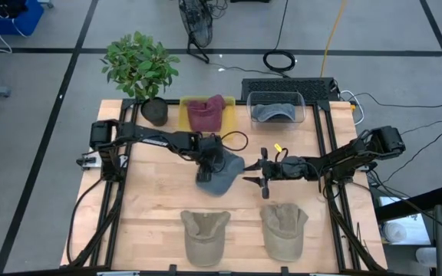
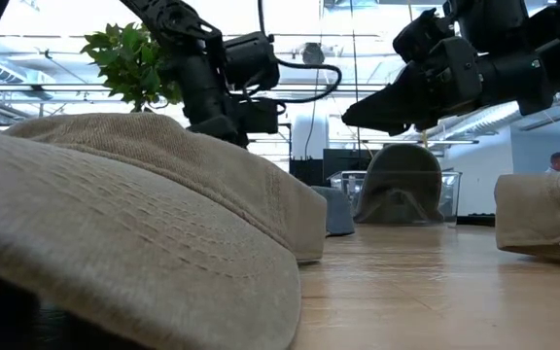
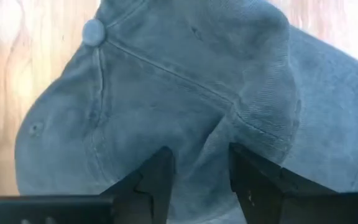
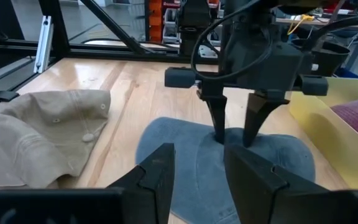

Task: Pick & Place hat
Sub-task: Put the blue cap into the transparent bin

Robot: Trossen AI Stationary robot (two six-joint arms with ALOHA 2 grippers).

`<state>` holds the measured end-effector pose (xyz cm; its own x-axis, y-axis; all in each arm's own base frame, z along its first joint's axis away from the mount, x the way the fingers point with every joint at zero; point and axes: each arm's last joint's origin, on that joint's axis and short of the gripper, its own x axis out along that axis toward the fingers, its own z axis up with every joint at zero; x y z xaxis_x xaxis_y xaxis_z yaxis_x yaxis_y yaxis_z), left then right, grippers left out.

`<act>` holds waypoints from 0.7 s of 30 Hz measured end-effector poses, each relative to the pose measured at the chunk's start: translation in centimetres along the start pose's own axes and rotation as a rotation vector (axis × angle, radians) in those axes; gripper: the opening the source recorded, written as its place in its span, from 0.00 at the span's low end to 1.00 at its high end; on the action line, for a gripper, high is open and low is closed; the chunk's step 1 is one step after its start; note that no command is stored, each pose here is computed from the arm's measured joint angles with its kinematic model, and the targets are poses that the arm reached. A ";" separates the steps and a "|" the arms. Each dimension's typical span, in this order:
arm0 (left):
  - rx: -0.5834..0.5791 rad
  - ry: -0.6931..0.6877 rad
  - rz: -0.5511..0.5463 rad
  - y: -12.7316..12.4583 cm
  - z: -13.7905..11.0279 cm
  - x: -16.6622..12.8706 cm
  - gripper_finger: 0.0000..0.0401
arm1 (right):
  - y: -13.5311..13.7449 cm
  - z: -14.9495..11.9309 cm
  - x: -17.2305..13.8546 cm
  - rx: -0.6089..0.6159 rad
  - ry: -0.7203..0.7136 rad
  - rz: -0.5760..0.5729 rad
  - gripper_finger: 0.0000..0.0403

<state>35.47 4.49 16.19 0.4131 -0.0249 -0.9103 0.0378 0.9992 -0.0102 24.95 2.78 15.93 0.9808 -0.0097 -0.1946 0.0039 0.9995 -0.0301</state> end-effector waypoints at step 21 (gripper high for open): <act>-0.174 -0.138 -0.104 -0.8 1.4 -1.6 0.02 | 0.0 -0.9 0.7 -0.024 0.090 -0.050 0.33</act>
<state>36.10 3.66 18.23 0.5363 -0.1203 -0.8354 -0.0653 0.9809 -0.1831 25.51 2.71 14.89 0.9580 -0.0635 -0.2796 0.0470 0.9968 -0.0651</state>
